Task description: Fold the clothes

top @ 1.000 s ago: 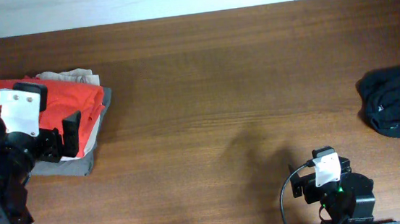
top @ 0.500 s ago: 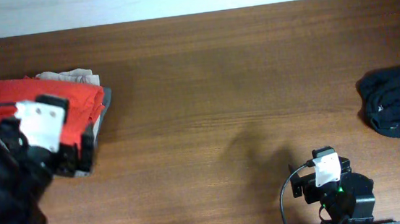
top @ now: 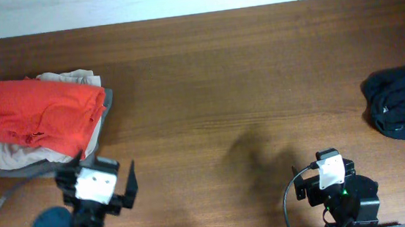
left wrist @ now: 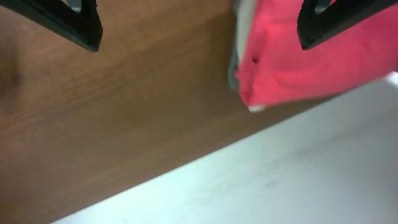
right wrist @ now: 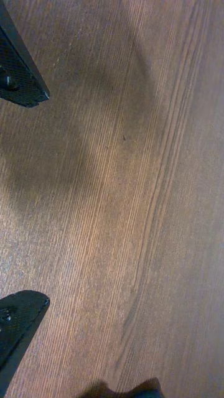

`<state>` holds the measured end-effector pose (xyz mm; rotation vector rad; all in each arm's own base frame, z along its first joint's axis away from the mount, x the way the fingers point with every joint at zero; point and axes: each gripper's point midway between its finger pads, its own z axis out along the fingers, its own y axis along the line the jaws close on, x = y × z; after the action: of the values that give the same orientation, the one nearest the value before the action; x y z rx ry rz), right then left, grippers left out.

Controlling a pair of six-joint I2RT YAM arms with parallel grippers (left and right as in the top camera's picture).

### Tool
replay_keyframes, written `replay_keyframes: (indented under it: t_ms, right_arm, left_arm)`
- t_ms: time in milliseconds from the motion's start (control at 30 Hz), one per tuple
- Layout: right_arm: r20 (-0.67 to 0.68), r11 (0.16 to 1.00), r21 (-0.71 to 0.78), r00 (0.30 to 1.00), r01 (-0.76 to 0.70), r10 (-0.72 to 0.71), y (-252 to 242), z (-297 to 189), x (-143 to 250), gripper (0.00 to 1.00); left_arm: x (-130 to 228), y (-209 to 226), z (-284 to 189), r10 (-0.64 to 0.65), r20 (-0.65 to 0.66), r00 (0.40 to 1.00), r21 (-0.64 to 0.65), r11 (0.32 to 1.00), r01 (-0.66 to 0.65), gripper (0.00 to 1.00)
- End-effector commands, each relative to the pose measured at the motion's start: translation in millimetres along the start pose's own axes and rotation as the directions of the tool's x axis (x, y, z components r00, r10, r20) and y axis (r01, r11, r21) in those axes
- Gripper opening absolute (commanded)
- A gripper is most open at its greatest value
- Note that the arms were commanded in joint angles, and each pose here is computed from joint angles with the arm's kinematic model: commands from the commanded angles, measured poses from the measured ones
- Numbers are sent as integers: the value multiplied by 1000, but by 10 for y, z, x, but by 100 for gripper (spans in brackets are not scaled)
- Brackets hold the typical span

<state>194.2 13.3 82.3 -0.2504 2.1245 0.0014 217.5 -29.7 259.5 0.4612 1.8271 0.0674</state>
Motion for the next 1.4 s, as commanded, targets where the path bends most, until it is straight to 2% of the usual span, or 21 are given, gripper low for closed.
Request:
replay_keyframes:
  t_ms: [0,167,533,1367]
  right_arm:
    - [6,1000,-4,1000,5,-5,8,4,2,99]
    - [7,1000,-4,1000,5,-5,7,4,1,99]
    - [7,1000,-4,1000,5,-5,7,4,1,99]
    - [6,1000,-4,1000,6,-6,8,4,2,99]
  left_arm:
    - [308,-131,49,-57,28,998,-1,998,57,100]
    - [674,-250,145,-146,21,989,3,989,146,100]
    - [1085,-467,450,-129,30,991,53,991,127,100]
    - [1069,-455,470,-111,48,993,46,993,109,100]
